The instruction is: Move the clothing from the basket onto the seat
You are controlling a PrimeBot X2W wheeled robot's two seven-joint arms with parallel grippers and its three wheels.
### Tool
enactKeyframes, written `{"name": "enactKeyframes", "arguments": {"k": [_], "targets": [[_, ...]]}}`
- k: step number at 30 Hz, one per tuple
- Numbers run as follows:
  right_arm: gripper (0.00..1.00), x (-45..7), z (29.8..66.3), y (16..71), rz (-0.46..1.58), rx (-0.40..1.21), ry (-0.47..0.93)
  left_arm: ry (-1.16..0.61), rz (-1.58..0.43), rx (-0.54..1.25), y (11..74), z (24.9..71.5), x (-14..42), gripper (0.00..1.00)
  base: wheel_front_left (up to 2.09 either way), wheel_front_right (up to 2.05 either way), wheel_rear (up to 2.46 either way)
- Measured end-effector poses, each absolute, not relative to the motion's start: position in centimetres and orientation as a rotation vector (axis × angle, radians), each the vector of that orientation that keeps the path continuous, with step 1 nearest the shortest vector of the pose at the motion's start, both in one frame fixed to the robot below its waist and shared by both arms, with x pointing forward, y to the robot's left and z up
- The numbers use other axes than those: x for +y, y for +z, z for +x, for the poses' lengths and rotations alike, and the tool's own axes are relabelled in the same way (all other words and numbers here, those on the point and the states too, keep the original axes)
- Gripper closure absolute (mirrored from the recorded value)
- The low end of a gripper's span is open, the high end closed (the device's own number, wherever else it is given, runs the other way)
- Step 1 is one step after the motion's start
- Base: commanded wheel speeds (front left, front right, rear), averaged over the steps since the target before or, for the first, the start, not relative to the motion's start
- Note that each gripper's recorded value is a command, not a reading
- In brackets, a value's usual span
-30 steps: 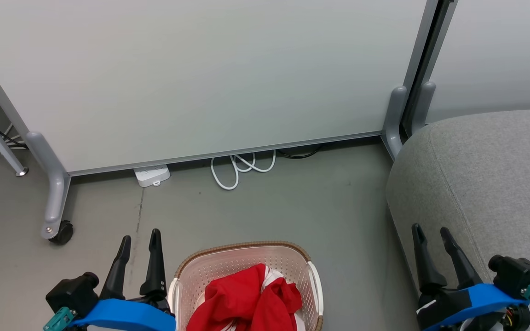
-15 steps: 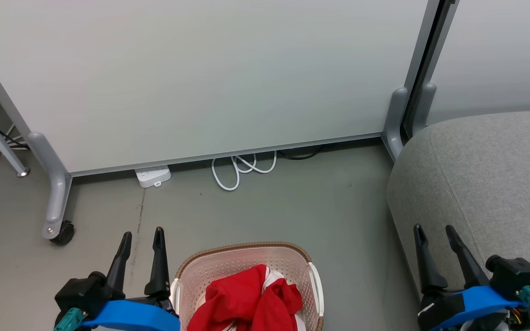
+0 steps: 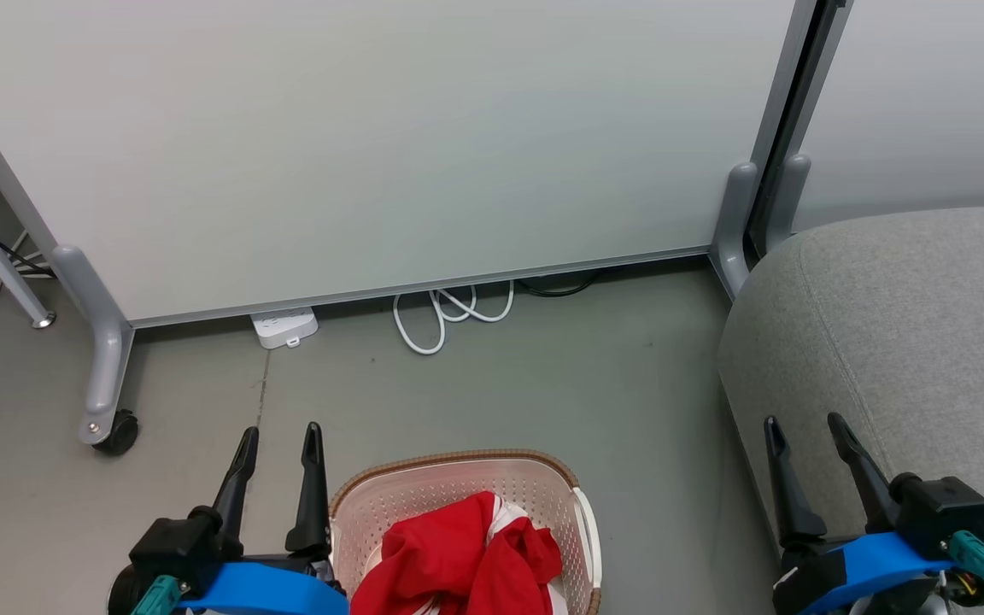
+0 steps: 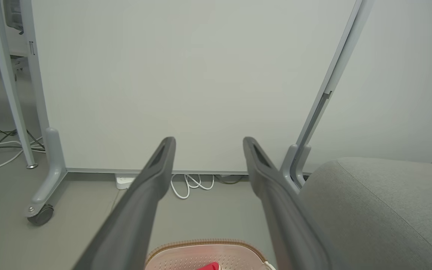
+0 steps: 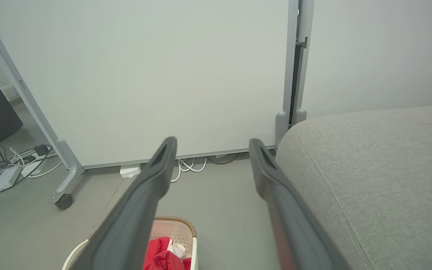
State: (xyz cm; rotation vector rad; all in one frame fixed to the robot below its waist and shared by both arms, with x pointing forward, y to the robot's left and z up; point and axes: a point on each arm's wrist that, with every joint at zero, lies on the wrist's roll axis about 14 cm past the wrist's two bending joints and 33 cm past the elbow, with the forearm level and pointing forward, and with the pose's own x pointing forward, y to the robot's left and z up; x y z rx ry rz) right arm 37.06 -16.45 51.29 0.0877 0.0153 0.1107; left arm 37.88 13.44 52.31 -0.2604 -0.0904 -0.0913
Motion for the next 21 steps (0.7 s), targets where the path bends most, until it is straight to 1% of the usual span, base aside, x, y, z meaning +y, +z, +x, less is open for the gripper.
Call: {"name": "enactKeyframes", "arguments": {"k": [21], "targets": [[0.00, -15.97, 37.02, 51.91, -0.038, -0.012, 0.131, -0.113, -0.163, -0.130, 52.93, 37.58, 12.46, 0.00, 0.00, 0.00, 0.00]]}}
